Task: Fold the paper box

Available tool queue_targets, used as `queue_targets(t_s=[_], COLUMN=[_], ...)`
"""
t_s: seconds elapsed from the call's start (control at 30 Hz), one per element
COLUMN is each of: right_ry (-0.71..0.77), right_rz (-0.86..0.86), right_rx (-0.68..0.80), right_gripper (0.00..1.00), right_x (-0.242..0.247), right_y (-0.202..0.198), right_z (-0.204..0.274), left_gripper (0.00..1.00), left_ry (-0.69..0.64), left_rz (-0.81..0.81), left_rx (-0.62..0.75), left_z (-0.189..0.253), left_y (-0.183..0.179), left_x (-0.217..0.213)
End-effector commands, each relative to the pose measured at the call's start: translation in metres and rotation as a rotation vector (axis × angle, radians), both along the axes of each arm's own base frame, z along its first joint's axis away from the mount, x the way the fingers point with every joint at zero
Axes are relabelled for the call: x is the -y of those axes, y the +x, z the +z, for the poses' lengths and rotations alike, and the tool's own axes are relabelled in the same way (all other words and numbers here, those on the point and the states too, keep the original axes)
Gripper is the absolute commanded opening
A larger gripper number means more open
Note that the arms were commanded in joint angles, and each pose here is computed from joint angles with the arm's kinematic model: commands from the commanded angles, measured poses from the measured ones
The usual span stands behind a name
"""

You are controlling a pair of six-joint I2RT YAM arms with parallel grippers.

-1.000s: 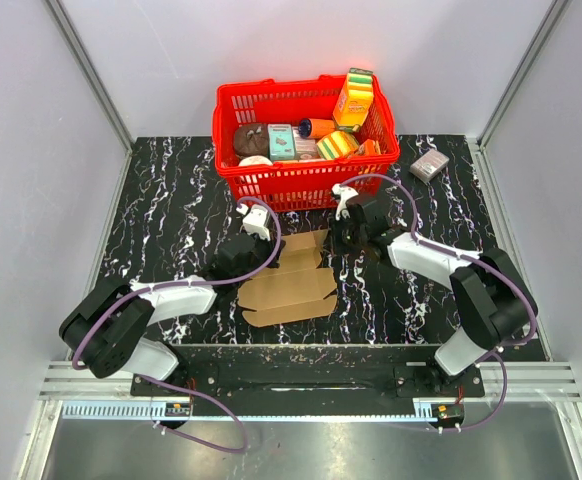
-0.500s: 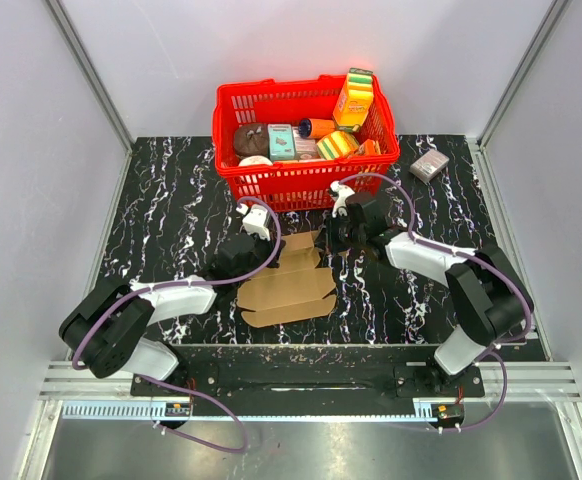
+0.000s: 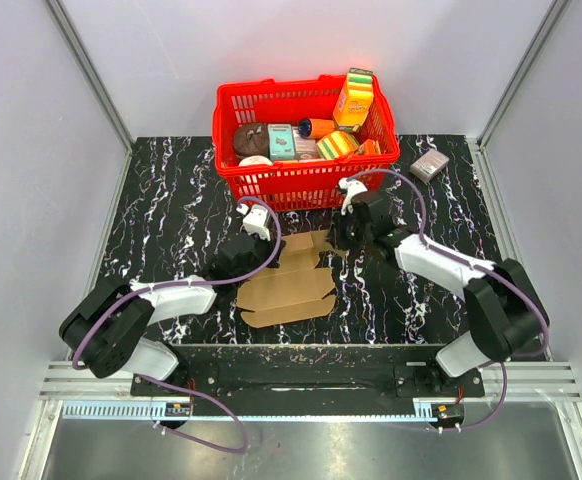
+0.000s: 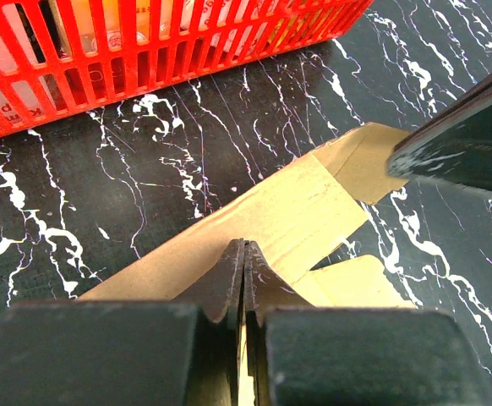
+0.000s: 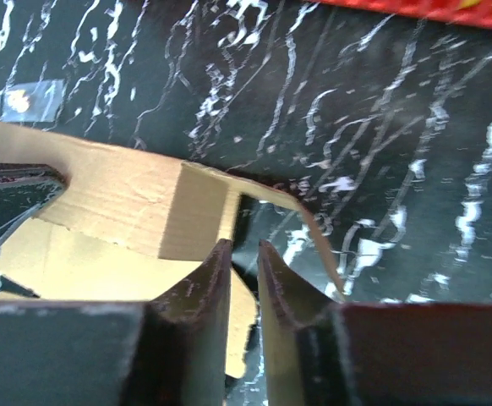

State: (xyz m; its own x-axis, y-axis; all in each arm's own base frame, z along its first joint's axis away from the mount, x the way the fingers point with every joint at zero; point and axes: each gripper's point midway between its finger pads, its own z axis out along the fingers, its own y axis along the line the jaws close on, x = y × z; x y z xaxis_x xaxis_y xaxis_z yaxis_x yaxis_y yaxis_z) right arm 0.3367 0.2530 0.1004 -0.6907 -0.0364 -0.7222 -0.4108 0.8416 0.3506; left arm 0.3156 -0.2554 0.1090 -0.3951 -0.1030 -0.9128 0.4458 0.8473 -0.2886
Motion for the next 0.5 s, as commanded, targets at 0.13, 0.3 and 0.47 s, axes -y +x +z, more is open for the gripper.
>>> queue_targets(t_s=[0.13, 0.3, 0.47], right_ry=[-0.247, -0.309, -0.284], right_rz=[-0.131, -0.063, 0.049], right_rx=[0.197, 0.185, 0.146], right_gripper=[0.47, 0.55, 0.56], right_x=[0.059, 0.070, 0.061], right_y=[0.023, 0.020, 0.017], right_z=[0.051, 0.045, 0.030], left_gripper=[0.00, 0.00, 0.00], left_ry=[-0.046, -0.046, -0.049], left_rz=[-0.015, -0.017, -0.022], left_rx=[0.028, 0.028, 0.025], left_z=[0.013, 0.013, 0.013], left_y=[0.000, 0.000, 0.000], left_x=[0.004, 0.005, 0.006])
